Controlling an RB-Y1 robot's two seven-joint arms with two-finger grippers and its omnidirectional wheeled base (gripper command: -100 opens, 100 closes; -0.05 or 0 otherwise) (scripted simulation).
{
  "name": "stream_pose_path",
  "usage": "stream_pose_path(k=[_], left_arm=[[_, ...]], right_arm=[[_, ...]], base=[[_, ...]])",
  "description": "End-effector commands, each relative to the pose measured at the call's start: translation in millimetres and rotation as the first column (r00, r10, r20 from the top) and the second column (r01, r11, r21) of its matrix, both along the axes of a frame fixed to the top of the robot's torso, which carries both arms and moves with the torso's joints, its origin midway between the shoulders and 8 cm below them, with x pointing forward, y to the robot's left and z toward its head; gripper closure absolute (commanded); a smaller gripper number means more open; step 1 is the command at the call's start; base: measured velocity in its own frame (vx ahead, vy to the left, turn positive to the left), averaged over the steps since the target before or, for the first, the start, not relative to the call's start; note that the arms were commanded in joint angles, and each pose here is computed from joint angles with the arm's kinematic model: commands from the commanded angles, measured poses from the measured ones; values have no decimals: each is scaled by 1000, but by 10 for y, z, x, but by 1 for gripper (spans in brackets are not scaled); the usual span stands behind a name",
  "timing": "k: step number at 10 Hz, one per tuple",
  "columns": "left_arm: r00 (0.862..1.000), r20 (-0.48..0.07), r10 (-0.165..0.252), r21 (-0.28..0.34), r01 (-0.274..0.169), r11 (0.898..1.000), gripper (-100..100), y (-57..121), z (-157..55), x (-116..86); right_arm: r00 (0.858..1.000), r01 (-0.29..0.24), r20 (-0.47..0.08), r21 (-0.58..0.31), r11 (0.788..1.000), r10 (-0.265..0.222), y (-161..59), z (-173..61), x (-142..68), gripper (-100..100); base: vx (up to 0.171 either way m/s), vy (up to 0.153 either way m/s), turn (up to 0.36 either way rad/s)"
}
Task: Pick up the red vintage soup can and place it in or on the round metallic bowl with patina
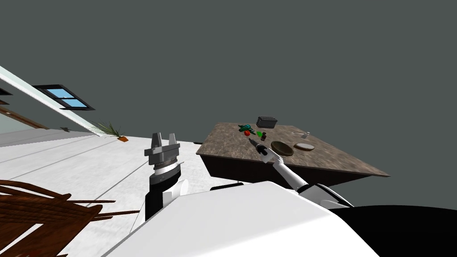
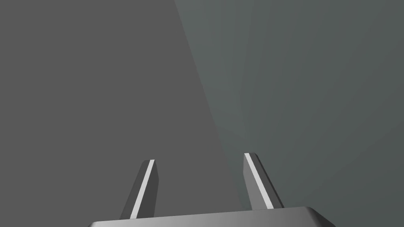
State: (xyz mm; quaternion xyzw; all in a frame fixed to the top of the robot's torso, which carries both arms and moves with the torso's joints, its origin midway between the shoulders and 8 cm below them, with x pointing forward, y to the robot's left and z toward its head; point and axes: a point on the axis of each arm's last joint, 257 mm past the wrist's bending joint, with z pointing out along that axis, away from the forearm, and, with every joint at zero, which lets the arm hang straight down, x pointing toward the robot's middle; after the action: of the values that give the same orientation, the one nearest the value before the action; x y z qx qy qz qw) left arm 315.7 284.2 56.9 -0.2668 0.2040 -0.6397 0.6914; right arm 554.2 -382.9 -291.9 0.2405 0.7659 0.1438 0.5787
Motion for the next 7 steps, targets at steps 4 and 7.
stream_pose_path(k=[4,7], left_arm=[[1000,0,0,0,0,1000,0,0,0,0],[1000,0,0,0,0,1000,0,0,0,0]], right_arm=[[992,64,-96,-131,989,-77,-460,-186,84,-100],[985,87,-130,-187,979,-113,-651,-222,116,-100]], base=[[5,17,33],[1,2,20]])
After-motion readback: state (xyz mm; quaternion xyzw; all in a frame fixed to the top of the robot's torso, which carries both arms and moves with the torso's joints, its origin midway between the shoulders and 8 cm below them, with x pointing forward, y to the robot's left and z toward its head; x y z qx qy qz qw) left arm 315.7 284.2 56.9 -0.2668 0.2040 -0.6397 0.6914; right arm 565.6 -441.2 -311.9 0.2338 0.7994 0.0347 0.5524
